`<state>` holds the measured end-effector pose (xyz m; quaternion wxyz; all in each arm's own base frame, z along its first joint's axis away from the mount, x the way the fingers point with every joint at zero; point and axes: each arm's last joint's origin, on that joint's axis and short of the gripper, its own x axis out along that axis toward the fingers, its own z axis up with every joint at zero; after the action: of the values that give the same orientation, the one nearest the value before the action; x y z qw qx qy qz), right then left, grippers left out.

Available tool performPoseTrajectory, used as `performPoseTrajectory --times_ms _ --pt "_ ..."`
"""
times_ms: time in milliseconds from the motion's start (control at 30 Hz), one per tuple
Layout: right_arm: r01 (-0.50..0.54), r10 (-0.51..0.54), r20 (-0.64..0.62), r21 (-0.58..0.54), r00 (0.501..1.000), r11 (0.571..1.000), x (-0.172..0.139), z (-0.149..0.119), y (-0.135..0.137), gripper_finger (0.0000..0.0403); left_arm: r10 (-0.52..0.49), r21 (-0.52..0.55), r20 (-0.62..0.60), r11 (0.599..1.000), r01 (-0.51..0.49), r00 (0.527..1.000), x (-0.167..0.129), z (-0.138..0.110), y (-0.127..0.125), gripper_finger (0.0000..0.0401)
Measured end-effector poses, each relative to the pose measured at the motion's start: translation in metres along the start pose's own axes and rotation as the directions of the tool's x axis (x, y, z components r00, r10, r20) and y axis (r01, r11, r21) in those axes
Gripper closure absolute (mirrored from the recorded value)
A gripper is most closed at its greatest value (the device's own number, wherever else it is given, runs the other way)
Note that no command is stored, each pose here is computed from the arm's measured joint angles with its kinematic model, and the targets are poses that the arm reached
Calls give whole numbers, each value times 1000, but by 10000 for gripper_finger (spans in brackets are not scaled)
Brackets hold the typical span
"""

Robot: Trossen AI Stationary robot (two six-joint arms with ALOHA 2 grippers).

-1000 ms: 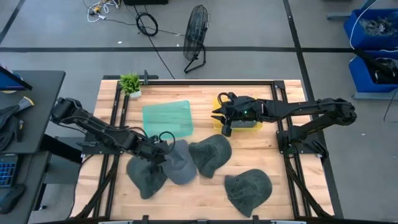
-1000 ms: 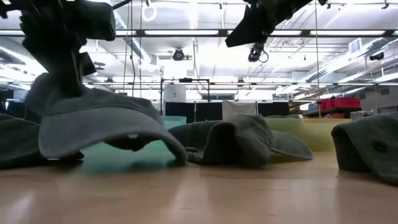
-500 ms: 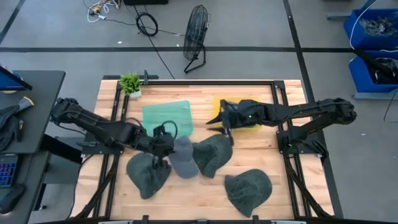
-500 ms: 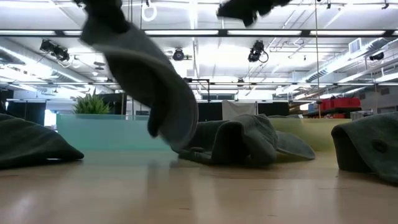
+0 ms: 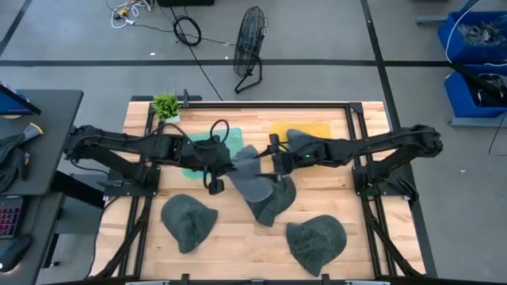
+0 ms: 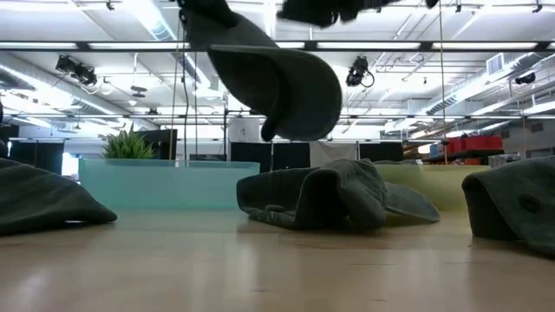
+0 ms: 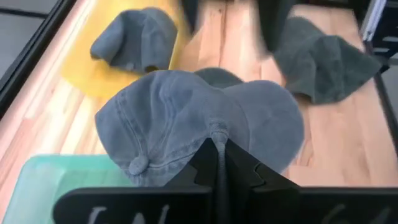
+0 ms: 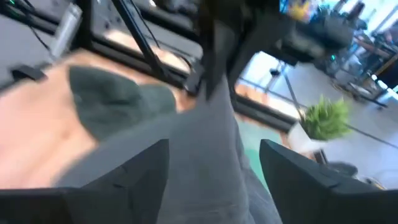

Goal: Pick & Place hat
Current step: Put the dark blue cap into the yellow bin

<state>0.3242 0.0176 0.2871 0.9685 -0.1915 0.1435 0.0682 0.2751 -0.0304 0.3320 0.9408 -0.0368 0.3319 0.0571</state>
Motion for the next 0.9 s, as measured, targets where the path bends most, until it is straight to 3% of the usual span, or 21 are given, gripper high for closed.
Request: performPoseTrajectory --times_ms 233,433,567,833,900 --pt "26 -31 -80 -74 996 997 26 -27 -9 131 -9 49 -15 999 9 1000 11 1 5 385" --pt "-106 96 -140 -59 985 993 31 -42 -6 155 48 51 -17 998 -47 999 14 1 9 389" --pt "-116 108 -183 -34 977 993 30 -46 -3 210 73 61 -16 996 -72 997 15 1 15 380" --pt "-110 108 -199 -2 974 994 30 -47 -3 380 93 128 -69 988 -84 993 16 -3 19 360" --pt "-75 76 -221 12 972 997 30 -48 -4 390 97 129 -91 988 -85 991 18 -5 19 353"
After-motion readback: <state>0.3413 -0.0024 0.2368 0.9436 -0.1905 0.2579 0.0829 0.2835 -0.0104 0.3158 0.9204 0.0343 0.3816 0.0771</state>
